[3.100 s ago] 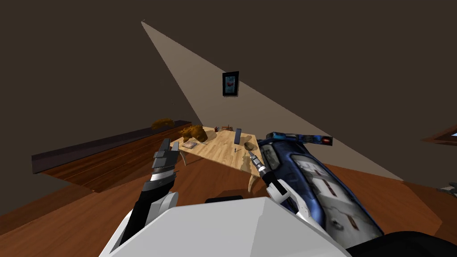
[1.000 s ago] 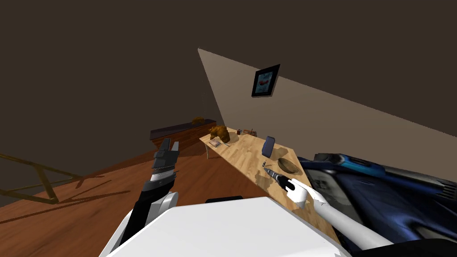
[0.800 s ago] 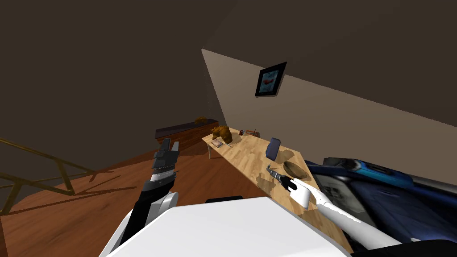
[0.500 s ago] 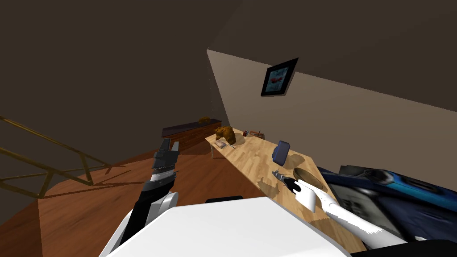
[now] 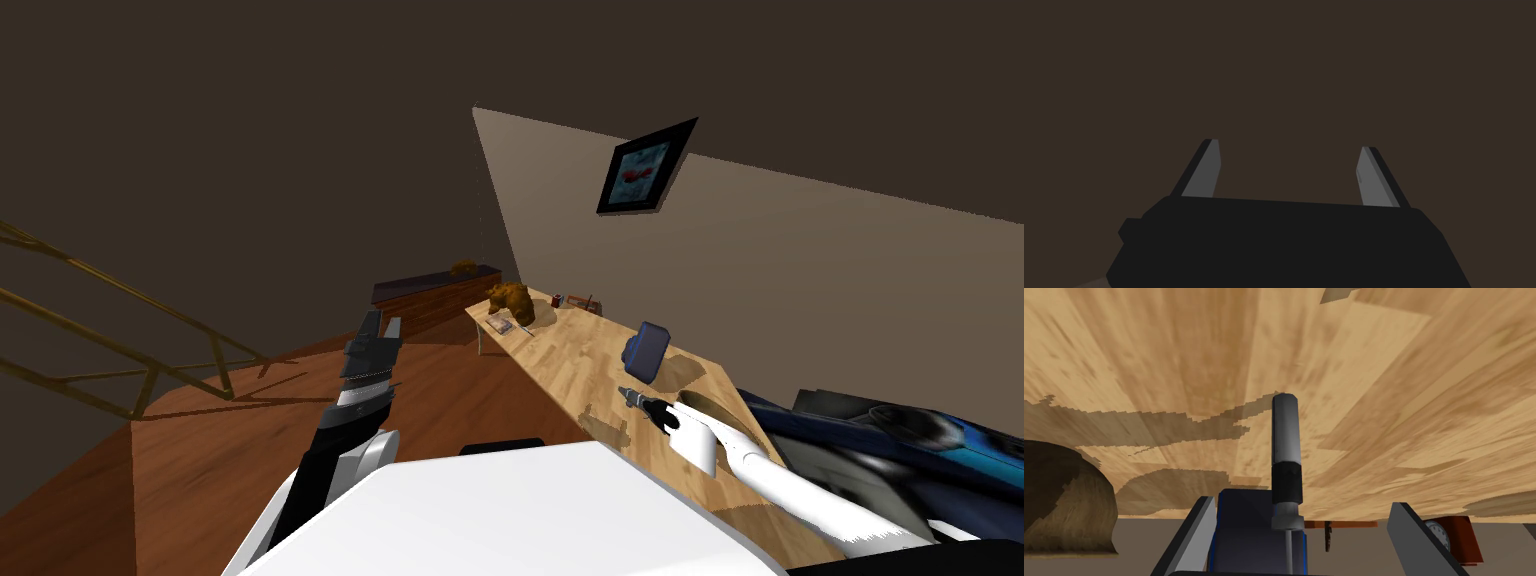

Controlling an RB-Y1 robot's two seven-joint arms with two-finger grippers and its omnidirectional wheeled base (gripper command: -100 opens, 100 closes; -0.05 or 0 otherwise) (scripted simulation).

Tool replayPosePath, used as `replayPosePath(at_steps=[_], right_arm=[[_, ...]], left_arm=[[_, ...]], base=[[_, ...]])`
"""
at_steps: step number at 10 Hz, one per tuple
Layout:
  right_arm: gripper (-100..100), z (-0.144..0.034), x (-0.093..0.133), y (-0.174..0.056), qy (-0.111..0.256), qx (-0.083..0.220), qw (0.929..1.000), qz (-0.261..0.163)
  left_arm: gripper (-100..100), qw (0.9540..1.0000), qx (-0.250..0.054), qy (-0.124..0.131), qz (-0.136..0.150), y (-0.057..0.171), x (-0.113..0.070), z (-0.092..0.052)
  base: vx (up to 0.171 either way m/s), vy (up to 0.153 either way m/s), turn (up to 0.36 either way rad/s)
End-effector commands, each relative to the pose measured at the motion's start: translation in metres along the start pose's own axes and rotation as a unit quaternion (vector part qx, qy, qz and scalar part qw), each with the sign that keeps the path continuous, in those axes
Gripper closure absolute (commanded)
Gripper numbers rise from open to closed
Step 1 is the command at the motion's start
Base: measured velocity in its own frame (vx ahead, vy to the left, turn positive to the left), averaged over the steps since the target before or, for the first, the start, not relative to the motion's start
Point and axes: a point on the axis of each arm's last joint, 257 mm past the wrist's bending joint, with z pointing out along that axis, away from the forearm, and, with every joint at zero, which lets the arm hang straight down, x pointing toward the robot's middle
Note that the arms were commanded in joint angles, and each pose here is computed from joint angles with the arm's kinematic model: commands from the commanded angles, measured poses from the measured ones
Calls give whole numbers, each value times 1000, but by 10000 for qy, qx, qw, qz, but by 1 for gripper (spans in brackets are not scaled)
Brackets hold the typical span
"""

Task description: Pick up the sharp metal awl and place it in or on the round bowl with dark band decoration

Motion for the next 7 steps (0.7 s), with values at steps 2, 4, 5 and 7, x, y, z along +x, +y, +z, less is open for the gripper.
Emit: replayPosePath(at_steps=[2,4,5,7], right_arm=[[-100,6,9,-2,2,28,10000,42],[-100,7,11,-2,3,33,10000,50],[100,7,11,-2,2,33,10000,49],[100,7,11,-3,2,47,10000,42]], left_arm=[[0,10000,0,0,0,0,0,0],[0,10000,0,0,0,0,0,0],[0,10000,0,0,0,0,0,0],[0,10000,0,0,0,0,0,0]], base=[[23,-48,53],[15,-32,28],[0,0,0],[0,0,0]])
